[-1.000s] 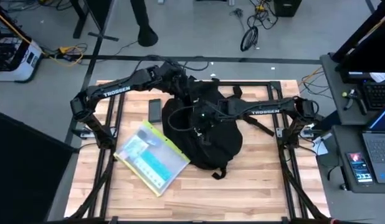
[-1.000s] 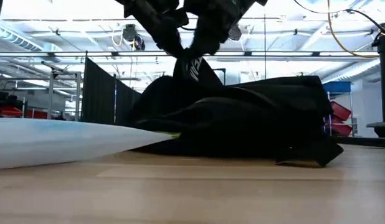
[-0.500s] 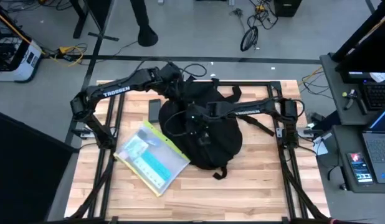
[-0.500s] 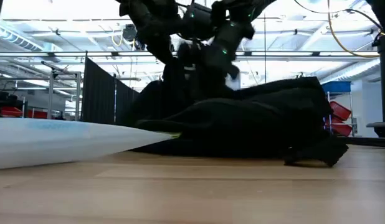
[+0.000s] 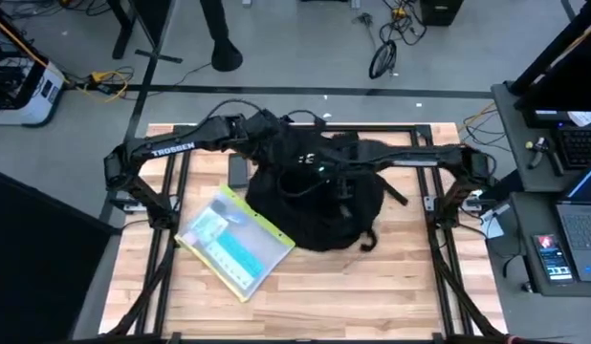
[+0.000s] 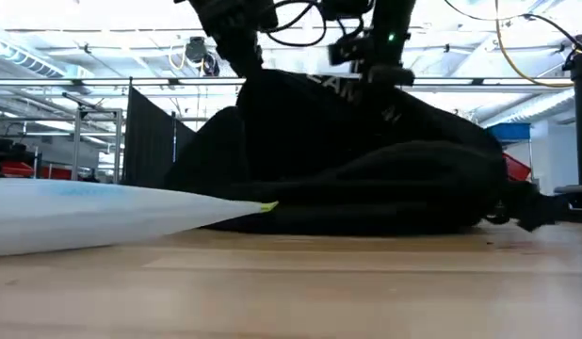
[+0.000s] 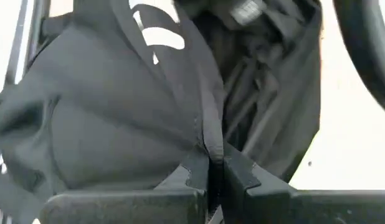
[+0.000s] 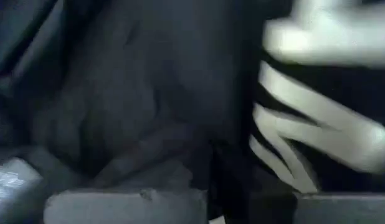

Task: Unpack backpack
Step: Open the green zip bag

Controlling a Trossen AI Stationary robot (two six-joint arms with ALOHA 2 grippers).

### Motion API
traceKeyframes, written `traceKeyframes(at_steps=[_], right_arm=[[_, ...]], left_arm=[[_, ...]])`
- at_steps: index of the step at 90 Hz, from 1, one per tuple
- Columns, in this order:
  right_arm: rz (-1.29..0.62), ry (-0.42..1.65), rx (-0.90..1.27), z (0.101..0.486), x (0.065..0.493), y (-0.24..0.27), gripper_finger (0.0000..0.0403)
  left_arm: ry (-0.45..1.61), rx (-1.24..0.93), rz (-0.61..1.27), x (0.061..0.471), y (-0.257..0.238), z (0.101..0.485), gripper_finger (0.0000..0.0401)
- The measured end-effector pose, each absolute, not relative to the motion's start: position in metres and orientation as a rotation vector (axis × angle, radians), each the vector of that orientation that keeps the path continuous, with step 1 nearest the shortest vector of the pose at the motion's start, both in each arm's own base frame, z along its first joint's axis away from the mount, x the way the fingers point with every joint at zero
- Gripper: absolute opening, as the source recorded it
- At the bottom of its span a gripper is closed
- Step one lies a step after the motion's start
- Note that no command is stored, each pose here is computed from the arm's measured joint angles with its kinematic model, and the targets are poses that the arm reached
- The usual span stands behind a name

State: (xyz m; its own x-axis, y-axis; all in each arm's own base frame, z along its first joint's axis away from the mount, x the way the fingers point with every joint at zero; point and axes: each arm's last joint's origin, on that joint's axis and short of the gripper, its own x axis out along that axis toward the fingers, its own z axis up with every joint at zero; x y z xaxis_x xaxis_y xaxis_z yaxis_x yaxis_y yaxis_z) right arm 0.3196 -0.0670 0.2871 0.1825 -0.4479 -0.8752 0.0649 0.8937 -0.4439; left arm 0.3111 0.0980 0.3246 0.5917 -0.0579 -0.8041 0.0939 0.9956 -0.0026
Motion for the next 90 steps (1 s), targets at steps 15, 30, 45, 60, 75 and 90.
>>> traceKeyframes(at_steps=[15, 30, 45, 60, 75, 90], right_arm=[[-0.460, 1.348, -0.243, 0.303, 0.299, -0.081, 0.0000], [-0.488, 1.349, -0.224, 0.305, 0.294, -0.090, 0.0000], [-0.590, 1.347, -0.205, 0.305, 0.290, -0.102, 0.0000], [-0.578, 1.335, -0.130, 0.304, 0.291, -0.098, 0.0000], [-0.379, 1.303, 0.073, 0.302, 0.296, -0.084, 0.0000], [-0.416, 1.306, 0.138, 0.299, 0.295, -0.082, 0.0000]], left_arm=[[0.886, 0.080, -0.123, 0.319, 0.084, 0.327, 0.0003], [0.828, 0.111, -0.142, 0.326, 0.076, 0.331, 0.0003], [0.821, 0.118, -0.152, 0.327, 0.072, 0.331, 0.0003], [0.831, 0.120, -0.137, 0.326, 0.075, 0.331, 0.0003], [0.842, 0.115, -0.081, 0.328, 0.089, 0.326, 0.0009], [0.850, 0.109, -0.066, 0.345, 0.100, 0.307, 0.0054]])
